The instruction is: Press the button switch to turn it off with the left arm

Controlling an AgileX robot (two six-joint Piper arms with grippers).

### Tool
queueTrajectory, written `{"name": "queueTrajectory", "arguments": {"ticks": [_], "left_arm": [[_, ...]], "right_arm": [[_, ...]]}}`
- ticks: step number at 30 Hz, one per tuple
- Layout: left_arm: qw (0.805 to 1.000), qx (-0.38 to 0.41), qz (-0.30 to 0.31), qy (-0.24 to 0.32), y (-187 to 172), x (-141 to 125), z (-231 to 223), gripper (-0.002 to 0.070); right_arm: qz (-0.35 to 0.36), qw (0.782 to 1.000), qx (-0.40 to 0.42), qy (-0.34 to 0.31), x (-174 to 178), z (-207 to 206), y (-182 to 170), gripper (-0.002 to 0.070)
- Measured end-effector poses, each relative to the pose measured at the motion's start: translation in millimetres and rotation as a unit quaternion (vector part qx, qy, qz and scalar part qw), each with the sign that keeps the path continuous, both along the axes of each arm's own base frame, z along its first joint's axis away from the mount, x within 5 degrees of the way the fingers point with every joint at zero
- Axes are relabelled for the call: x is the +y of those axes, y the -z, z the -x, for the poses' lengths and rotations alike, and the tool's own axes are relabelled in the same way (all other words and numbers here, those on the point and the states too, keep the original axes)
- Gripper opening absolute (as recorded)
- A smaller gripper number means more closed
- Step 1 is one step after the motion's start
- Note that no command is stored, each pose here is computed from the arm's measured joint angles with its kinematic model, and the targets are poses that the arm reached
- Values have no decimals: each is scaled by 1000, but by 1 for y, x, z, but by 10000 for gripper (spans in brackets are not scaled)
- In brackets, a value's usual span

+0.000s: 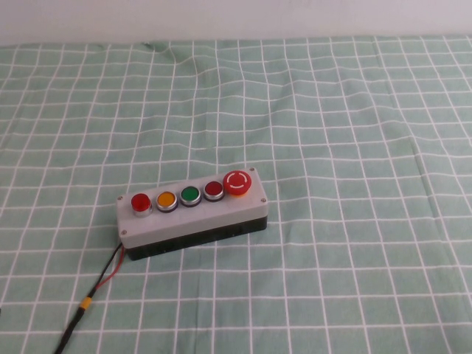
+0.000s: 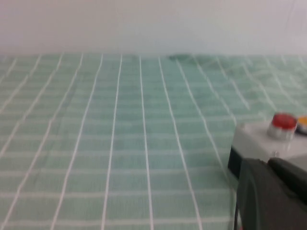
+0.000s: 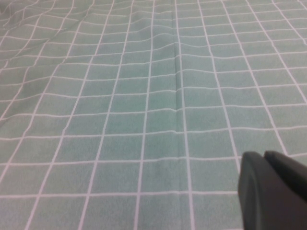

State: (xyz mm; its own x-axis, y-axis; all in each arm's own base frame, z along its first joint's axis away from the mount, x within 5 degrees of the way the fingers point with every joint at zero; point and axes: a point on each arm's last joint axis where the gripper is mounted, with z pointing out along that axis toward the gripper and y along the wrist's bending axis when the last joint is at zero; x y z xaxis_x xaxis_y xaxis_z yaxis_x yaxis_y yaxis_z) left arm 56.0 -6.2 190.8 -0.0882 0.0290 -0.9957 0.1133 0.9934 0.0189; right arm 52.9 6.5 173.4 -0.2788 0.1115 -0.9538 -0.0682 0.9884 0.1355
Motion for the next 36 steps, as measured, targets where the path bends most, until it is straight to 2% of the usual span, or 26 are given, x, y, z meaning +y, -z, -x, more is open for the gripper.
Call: {"name": "queueTrajectory", "arguments": {"ticks": [8, 36], "left_arm": [[994, 109, -14, -4, 20, 1, 4, -4], [994, 110, -14, -4, 20, 1, 4, -4]], "right_arm": [[0, 1000, 0, 0, 0, 0, 0, -16], [0, 1000, 0, 0, 0, 0, 0, -16]]}}
